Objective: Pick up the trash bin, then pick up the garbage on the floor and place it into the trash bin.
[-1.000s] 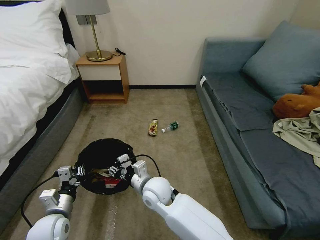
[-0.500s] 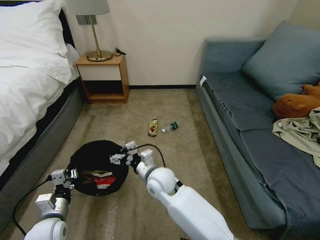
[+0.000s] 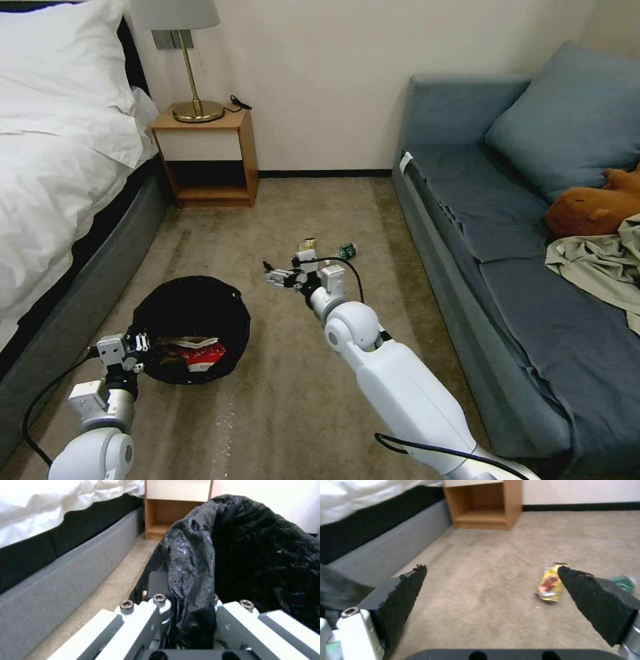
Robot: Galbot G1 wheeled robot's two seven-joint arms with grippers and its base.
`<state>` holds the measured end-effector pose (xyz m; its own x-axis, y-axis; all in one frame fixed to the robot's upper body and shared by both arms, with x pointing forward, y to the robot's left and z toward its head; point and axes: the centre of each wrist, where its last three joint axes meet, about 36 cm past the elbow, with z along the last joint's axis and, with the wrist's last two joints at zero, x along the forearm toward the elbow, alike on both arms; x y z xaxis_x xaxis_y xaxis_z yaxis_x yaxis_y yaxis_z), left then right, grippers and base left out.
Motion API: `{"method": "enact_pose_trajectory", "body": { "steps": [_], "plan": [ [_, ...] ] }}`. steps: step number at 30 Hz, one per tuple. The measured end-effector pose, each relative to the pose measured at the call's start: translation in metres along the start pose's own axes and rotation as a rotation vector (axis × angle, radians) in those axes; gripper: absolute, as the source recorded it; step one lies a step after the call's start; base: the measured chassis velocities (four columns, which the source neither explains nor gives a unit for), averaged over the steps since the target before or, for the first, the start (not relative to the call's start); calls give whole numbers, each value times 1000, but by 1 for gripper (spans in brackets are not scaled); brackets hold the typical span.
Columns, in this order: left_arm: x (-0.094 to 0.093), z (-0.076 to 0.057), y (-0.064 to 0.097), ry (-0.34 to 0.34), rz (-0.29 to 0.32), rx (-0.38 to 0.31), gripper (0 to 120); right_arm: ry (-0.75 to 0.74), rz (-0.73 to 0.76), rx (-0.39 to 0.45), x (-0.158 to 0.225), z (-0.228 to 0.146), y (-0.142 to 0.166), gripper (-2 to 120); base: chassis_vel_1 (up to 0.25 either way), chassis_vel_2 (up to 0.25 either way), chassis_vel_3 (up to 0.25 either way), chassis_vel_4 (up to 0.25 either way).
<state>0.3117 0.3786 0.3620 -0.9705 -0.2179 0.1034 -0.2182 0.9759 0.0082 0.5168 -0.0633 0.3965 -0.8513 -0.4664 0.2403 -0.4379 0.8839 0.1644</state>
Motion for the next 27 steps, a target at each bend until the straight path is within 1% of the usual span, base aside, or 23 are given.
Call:
{"method": "enact_pose_trajectory", "body": {
  "steps": [3, 4, 6, 7, 8, 10, 11, 13, 14, 16, 17, 19, 27],
  "plan": [
    [-7, -4, 10, -5, -4, -10, 5, 27, 73, -11, -7, 13, -16, 100, 0, 0, 0, 0],
    [-7, -4, 10, -5, -4, -10, 5, 27, 73, -11, -7, 13, -16, 100, 0, 0, 0, 0],
    [-10, -7, 15, -7, -2, -22, 5, 53, 117, 0, -10, 30, -26, 100, 0, 0, 0, 0],
    [-11, -7, 18, -7, -3, -27, 5, 60, 135, 8, -10, 39, -30, 100, 0, 0, 0, 0],
    [-11, -7, 18, -7, -3, -27, 5, 60, 135, 8, -10, 39, -30, 100, 0, 0, 0, 0],
    [-12, -6, 23, -9, -9, -33, 5, 67, 165, 22, -10, 58, -37, 100, 0, 0, 0, 0],
    [-12, -6, 23, -9, -9, -33, 5, 67, 165, 22, -10, 58, -37, 100, 0, 0, 0, 0],
    [-11, -3, 28, -14, -17, -36, 5, 86, 199, 36, -6, 80, -43, 100, 0, 0, 0, 0],
    [-11, -3, 28, -14, -17, -36, 5, 86, 199, 36, -6, 80, -43, 100, 0, 0, 0, 0],
    [-10, -2, 28, -19, -17, -35, 5, 123, 222, 40, -1, 102, -45, 100, 0, 0, 0, 0],
    [-10, -2, 28, -19, -17, -35, 5, 123, 222, 40, -1, 102, -45, 100, 0, 0, 0, 0],
    [-9, -3, 28, -21, -15, -35, 5, 140, 233, 41, 1, 114, -43, 100, 0, 0, 0, 0],
    [-7, -5, 31, -36, -8, -50, 5, 152, 243, 13, 0, 127, -34, 100, 0, 0, 0, 0]
  ]
}}
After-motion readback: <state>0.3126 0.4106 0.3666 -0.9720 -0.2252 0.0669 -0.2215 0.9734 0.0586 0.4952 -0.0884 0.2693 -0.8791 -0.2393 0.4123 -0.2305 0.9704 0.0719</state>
